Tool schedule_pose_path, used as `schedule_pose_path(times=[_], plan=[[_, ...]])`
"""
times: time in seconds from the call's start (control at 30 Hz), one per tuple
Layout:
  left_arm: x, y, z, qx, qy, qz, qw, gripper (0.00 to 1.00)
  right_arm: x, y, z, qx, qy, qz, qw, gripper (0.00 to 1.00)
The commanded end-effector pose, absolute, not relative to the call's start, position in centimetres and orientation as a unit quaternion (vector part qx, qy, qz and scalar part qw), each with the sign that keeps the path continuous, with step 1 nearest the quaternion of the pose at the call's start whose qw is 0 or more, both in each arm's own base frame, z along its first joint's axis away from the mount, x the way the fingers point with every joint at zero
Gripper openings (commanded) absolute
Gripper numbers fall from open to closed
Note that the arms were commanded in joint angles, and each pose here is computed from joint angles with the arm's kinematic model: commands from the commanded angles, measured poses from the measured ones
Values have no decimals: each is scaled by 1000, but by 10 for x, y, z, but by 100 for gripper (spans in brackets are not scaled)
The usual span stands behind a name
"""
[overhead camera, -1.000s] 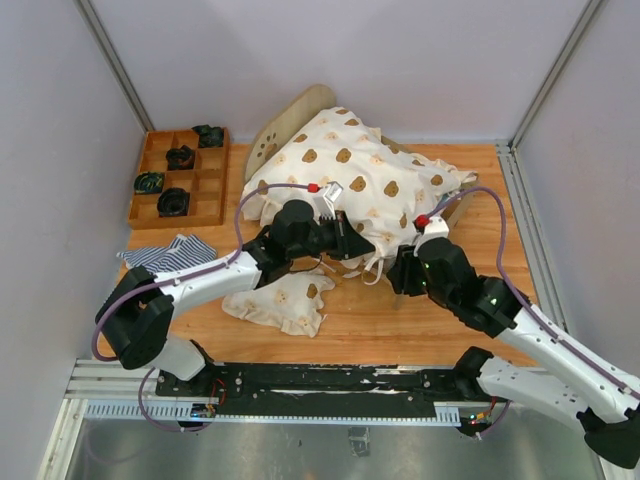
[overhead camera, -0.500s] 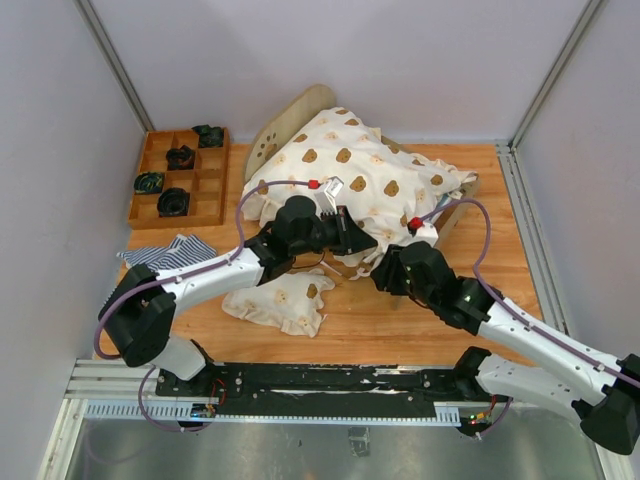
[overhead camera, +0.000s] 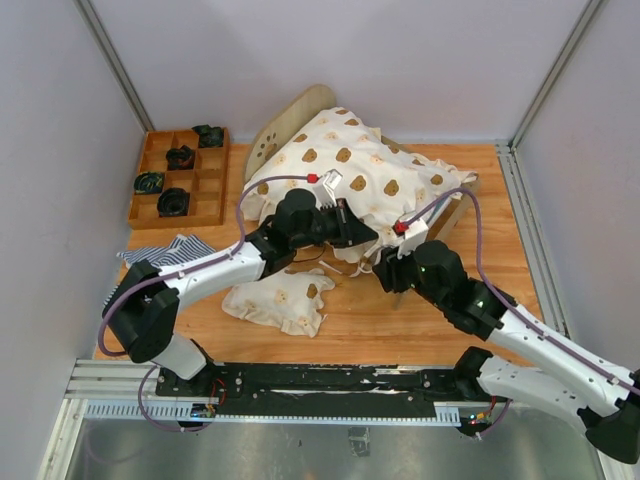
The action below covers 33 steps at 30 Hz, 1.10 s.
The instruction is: Set up the pet bed
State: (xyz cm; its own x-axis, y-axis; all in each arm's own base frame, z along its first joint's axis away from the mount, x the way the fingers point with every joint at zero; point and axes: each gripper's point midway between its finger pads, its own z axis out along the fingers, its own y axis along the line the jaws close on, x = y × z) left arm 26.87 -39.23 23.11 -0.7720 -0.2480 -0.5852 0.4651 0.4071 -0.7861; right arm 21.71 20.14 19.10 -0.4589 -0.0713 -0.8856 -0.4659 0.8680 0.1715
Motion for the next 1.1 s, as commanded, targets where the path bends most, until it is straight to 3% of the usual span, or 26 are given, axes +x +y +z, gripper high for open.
schedule_pose_path(times=[0.0, 0.17, 0.53, 0.93, 1.0, 1.07], plan=[[278, -396, 264, 72, 744, -565, 349, 0, 202, 209, 207, -375, 753, 169, 514, 42], [281, -394, 271, 70, 738, -575, 347, 0, 186, 221, 216, -504, 664, 170, 526, 43], [282, -394, 277, 70, 733, -588, 334, 0, 195, 220, 237, -670, 466, 39, 577, 50], [281, -394, 277, 71, 732, -594, 328, 0, 227, 220, 204, -753, 441, -60, 485, 46], [282, -394, 277, 71, 731, -593, 329, 0, 230, 217, 202, -754, 443, -75, 479, 38], [283, -393, 277, 69, 732, -592, 330, 0, 228, 211, 200, -751, 455, -75, 472, 17]])
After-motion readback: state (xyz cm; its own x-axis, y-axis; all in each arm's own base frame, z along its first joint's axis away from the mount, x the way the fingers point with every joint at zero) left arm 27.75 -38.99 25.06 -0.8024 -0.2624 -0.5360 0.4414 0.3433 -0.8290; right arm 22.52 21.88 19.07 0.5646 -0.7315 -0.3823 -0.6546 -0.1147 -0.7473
